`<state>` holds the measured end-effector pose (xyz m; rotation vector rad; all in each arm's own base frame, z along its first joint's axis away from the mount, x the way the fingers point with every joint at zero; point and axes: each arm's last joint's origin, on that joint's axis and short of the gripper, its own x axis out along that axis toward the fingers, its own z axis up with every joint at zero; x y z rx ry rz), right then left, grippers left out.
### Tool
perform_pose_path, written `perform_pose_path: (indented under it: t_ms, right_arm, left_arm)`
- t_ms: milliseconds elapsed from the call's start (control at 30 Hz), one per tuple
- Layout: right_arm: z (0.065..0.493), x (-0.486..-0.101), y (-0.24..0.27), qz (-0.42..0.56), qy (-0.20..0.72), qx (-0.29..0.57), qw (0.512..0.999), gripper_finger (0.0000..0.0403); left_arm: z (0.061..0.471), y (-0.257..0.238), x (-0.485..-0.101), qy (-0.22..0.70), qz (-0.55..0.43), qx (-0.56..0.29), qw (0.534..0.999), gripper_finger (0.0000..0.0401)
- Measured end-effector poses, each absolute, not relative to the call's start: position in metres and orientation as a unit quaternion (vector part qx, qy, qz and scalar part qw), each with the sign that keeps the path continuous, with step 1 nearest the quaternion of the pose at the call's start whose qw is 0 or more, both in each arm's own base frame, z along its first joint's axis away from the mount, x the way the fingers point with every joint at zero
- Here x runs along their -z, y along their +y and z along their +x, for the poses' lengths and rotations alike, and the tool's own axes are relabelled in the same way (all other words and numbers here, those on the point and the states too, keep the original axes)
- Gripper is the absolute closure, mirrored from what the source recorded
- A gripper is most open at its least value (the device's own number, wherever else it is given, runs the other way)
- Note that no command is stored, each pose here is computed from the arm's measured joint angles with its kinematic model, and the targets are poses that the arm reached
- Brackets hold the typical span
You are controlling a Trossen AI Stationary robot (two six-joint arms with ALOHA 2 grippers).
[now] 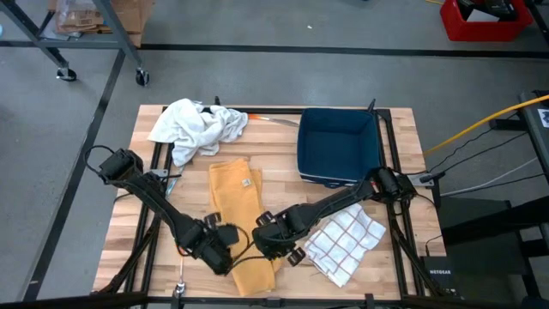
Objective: Fold towel
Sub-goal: Fold the yellow towel
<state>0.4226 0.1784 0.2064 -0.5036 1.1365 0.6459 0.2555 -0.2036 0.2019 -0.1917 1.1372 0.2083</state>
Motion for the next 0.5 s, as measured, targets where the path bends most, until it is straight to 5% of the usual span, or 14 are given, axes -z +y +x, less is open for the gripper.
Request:
perform_pose_path:
  t_ms: [500]
  right_arm:
    - [0.406,-0.192,0.217,-0.438,0.415,-0.437,0.668,0.0246]
  left_arm:
    - [0.252,-0.250,-0.182,0.485,0.082,0.072,0.867,0.0251]
